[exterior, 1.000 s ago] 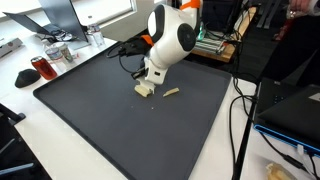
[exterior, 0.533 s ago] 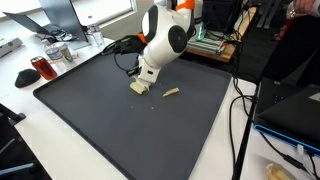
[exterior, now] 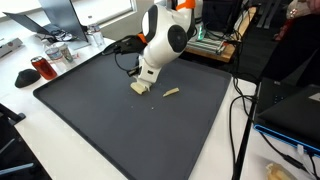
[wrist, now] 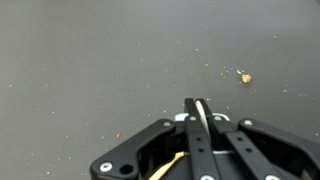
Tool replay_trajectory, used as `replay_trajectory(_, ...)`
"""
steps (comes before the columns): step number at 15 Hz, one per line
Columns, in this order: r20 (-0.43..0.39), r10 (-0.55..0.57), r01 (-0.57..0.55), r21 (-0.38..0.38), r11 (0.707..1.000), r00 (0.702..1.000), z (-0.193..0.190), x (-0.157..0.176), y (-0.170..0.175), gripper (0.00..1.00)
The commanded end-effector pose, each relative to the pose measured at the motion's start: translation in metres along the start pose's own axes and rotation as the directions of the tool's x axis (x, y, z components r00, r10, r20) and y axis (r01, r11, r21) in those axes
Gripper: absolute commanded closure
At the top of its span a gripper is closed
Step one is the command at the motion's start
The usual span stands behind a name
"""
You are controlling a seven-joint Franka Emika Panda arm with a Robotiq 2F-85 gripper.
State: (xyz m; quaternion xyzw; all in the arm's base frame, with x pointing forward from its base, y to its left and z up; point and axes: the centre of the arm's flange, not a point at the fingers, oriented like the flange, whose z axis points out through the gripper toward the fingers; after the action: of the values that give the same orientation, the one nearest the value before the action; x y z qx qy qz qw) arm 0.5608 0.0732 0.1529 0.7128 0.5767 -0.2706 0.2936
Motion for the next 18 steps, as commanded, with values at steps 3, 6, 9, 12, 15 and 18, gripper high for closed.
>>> replay_trajectory(3,-0.108,-0.011,0.016,0.053,0.998,0.994,0.001,0.028,-0.007,0.99)
replay_trajectory(6,-0.12,0.006,0.001,0.053,0.999,0.993,0.003,0.029,-0.006,0.99)
replay_trajectory(9,-0.095,0.009,-0.005,0.039,0.999,0.995,0.011,0.03,-0.005,0.99)
replay_trajectory(12,-0.069,0.014,-0.011,0.045,0.999,0.998,0.025,0.026,-0.004,0.99)
replay_trajectory(15,-0.048,0.023,-0.021,0.049,0.999,0.999,0.036,0.018,-0.002,0.99)
replay_trajectory(18,-0.032,0.031,-0.029,0.047,0.998,0.999,0.043,0.011,-0.001,0.99)
